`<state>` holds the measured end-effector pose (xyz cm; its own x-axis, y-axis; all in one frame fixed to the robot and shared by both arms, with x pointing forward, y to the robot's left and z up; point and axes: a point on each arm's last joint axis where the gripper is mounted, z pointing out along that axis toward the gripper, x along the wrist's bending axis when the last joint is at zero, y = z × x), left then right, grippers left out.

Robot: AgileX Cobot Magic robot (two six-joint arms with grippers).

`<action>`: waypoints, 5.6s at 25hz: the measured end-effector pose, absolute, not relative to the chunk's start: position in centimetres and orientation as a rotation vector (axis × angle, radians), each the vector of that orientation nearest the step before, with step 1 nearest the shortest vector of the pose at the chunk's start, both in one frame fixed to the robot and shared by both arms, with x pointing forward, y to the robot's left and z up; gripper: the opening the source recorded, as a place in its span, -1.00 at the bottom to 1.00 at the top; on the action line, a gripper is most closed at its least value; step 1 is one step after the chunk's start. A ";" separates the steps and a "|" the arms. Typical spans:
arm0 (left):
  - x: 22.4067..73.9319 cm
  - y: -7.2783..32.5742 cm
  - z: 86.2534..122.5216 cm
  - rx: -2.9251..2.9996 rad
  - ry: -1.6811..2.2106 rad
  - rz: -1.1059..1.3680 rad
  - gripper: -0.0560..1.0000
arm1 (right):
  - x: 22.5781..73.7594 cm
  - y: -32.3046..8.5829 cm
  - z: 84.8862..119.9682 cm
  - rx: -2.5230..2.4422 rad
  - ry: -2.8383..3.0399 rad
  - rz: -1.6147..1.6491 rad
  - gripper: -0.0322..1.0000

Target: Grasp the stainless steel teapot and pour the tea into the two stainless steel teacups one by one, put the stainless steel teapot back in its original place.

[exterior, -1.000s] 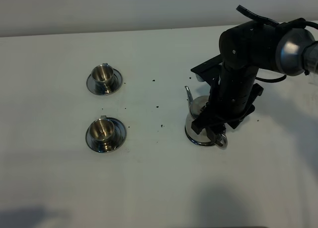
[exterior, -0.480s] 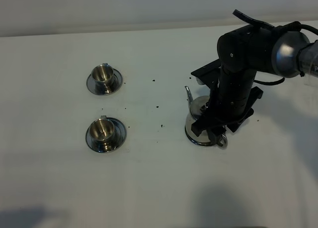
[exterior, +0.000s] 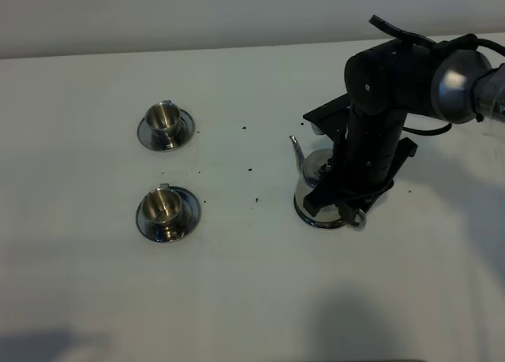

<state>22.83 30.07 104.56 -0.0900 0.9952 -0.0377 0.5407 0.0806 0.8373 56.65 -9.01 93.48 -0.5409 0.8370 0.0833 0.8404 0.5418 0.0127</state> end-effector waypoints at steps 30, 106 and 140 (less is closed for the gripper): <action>22.8 30.1 104.6 1.531 1.710 0.889 -0.16 | 57.1 -8.8 94.1 -1.432 -2.737 -0.103 -0.59; 22.8 30.1 104.6 1.531 1.710 0.889 -0.16 | 65.4 5.3 95.2 -0.564 -3.603 -0.235 -0.59; 22.8 30.1 104.6 1.531 1.710 0.889 -0.16 | 65.4 6.8 94.1 -0.080 -3.892 0.103 -0.59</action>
<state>22.83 30.07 104.56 -0.0900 0.9952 -0.0377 0.5407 0.0806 0.8373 65.37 6.80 94.14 -0.7293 0.0173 -0.6840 0.0535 0.9981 -0.0318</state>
